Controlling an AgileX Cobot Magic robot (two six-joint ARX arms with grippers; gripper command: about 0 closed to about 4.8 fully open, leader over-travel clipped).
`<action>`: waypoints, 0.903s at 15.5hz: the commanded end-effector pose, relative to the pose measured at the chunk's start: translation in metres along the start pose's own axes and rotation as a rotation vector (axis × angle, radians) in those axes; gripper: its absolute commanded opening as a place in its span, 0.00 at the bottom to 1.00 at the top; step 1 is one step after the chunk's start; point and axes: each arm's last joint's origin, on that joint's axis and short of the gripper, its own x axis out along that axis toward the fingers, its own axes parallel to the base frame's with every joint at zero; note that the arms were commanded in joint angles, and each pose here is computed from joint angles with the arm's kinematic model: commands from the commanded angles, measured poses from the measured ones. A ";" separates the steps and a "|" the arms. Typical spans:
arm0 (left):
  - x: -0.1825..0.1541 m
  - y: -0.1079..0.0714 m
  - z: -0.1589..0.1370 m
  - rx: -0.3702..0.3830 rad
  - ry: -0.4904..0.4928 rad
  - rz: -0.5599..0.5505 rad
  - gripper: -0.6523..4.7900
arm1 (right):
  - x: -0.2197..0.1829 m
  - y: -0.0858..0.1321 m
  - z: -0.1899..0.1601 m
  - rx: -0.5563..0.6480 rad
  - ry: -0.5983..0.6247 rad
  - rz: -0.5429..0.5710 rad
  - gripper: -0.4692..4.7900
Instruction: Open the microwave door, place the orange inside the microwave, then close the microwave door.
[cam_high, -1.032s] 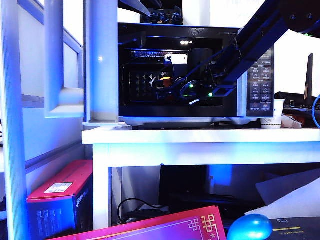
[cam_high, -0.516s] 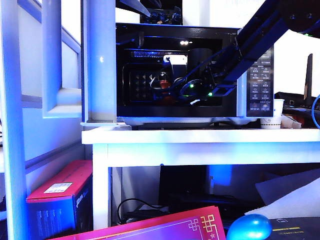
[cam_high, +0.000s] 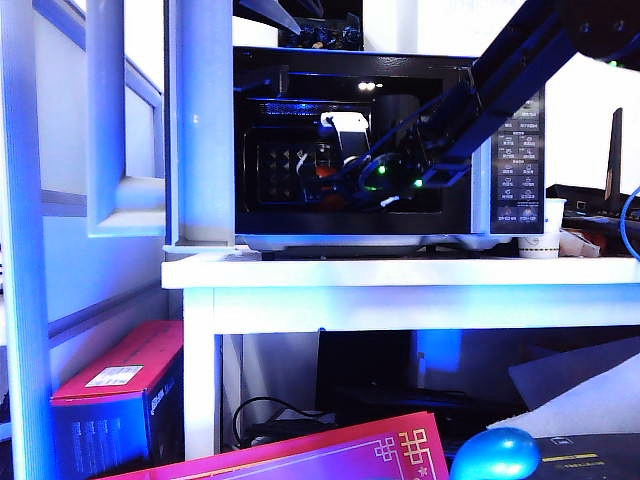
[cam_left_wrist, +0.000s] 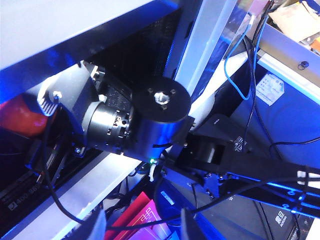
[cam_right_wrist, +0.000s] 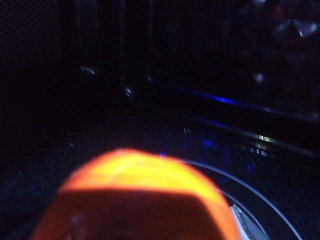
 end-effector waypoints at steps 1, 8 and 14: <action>-0.003 -0.001 0.001 0.005 0.000 0.000 0.50 | -0.001 0.003 0.008 -0.001 0.008 0.010 1.00; -0.003 -0.001 0.001 0.005 0.000 0.019 0.50 | -0.013 0.003 0.032 -0.045 0.184 0.027 1.00; -0.003 0.000 0.001 0.005 0.000 0.024 0.50 | -0.019 0.003 0.044 -0.069 0.231 0.038 1.00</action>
